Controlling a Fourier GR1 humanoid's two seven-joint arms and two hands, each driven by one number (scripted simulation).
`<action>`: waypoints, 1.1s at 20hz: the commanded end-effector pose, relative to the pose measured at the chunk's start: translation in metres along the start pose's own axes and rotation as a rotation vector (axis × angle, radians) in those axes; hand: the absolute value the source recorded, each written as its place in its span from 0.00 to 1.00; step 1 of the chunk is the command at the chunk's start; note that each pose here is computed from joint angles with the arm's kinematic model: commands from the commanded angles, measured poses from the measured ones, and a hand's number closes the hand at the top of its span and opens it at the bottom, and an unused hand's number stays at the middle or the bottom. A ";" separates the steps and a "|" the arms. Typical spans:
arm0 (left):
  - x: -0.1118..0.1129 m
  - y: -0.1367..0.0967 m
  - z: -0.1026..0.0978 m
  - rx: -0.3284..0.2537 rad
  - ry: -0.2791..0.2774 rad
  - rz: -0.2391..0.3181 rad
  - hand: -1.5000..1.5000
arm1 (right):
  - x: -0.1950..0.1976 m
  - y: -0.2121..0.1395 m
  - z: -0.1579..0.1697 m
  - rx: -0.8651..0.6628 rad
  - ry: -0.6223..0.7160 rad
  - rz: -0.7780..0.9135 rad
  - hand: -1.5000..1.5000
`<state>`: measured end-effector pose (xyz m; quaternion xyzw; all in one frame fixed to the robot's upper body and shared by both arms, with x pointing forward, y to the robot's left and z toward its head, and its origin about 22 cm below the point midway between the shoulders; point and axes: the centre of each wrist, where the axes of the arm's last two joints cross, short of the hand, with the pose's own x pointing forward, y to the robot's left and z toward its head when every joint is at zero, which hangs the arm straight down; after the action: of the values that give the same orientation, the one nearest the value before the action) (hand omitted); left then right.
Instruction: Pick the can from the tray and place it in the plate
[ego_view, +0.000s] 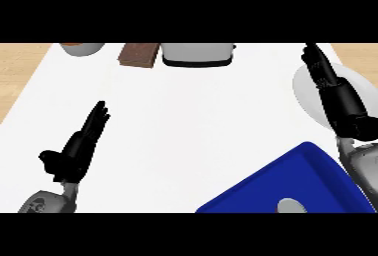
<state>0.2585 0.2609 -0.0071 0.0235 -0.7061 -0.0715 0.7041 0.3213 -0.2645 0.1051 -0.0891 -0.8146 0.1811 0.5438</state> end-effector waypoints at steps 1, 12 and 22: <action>0.024 0.019 -0.014 0.026 -0.030 -0.009 0.50 | -0.012 0.001 0.012 0.120 0.048 -0.125 1.00; 0.019 0.038 -0.021 0.139 0.144 -0.029 0.50 | -0.104 0.001 0.124 0.466 0.385 -0.549 0.00; 0.022 0.026 -0.013 0.108 0.178 -0.028 0.50 | -0.093 -0.057 0.107 0.953 0.303 -0.330 0.00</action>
<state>0.2792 0.2843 0.0165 0.0775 -0.6490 -0.0395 0.7558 0.2605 -0.3604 -0.0055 0.2435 -0.5840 0.3746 0.6778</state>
